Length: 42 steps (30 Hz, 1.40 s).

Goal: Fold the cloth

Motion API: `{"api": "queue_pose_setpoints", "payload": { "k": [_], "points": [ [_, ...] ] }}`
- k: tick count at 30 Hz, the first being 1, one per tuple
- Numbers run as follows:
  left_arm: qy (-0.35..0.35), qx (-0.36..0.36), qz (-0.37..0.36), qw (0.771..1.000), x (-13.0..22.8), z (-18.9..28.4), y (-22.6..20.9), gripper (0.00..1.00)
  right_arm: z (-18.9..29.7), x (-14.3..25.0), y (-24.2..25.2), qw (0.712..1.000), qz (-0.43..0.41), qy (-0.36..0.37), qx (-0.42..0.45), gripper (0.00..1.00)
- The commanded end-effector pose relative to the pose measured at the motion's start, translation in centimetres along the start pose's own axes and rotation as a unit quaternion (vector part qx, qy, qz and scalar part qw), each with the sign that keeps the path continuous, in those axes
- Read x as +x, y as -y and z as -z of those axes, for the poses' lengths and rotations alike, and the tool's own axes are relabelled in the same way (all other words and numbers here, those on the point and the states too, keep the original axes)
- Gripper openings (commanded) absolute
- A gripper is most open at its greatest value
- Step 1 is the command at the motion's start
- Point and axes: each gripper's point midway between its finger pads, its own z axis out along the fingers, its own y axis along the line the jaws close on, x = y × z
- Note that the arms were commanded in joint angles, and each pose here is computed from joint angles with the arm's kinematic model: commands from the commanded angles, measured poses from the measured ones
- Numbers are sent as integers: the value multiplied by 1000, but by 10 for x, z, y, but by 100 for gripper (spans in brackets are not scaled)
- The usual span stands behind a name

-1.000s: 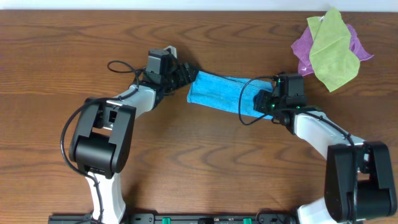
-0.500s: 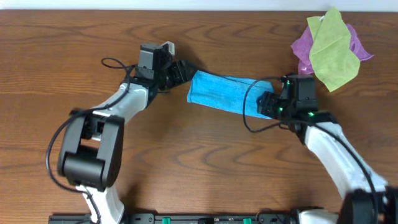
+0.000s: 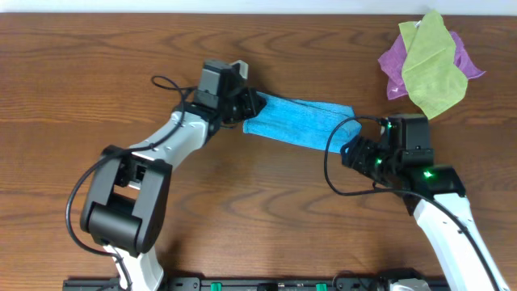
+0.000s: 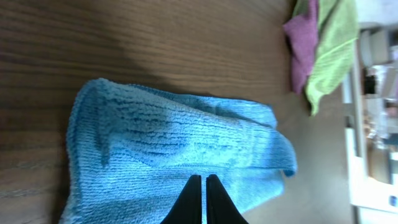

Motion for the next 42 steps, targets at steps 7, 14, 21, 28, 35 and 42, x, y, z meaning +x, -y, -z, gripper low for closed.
{"api": "queue_pose_setpoints", "payload": {
  "k": [7, 14, 21, 28, 35, 42],
  "points": [
    [96, -123, -49, 987, -22, -3, -18, 6, -18, 14, 10, 997, -54, -47, 21, 64],
    [70, -138, -42, 987, -7, -25, -43, 6, -47, 14, 17, 995, -60, -67, 37, 61],
    [54, -149, -36, 987, 3, -36, -58, 6, -64, 5, 21, 994, -78, -56, 47, 63],
    [46, -166, -37, 984, 8, -39, -70, 6, -78, 10, 27, 992, -93, -69, 58, 63],
    [25, -182, -33, 982, 21, -45, -84, 6, -88, 5, 27, 991, -99, -63, 57, 64],
    [13, -190, -32, 981, 27, -47, -92, 6, -100, 3, 33, 991, -102, -58, 67, 64]
  ]
}}
